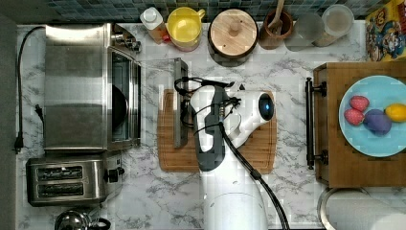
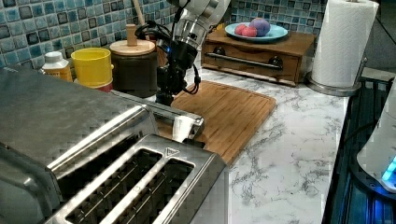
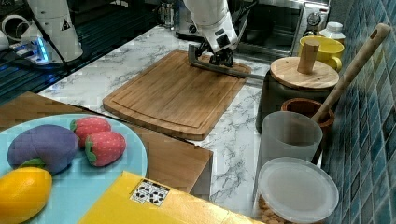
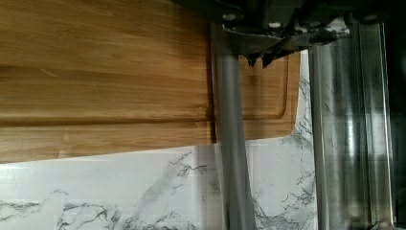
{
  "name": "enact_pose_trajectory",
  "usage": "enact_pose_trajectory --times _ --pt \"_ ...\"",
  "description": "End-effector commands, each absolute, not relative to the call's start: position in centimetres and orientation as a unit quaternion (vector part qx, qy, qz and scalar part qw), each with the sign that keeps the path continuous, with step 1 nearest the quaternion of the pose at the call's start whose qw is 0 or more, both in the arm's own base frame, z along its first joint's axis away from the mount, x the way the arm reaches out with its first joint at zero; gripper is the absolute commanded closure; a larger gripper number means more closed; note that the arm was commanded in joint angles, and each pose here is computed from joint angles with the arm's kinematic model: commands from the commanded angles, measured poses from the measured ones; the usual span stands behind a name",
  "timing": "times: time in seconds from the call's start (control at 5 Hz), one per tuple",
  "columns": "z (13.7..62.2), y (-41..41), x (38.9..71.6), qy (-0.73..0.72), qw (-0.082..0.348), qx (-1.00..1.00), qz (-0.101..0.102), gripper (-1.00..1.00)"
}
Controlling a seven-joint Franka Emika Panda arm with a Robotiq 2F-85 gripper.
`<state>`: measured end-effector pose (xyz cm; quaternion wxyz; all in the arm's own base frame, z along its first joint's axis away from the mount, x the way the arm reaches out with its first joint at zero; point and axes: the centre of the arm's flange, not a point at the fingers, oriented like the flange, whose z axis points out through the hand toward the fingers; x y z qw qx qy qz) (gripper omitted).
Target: Close the oven.
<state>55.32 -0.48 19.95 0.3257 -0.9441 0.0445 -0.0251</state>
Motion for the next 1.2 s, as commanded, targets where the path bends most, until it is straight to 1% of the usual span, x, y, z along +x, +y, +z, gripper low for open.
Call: enact_pose_trajectory --times 0.2,0.4,0.6,0.8,1.0,1.2 --pt "33.7 16.7 54.9 -0.072 0.36 -0.929 -0.051 1.0" --pt "36.2 20.9 54.1 -0.1 0.32 -0.94 -0.06 1.0" --pt "38.1 24.2 53.7 -0.11 0.274 -0.954 -0.061 1.0" --pt "38.9 26.9 52.9 -0.119 0.222 -0.966 -0.062 1.0" --pt "41.2 28.0 52.3 -0.108 0.174 -0.976 -0.072 1.0" --pt "44.0 29.2 51.7 -0.093 0.14 -0.982 -0.09 1.0"
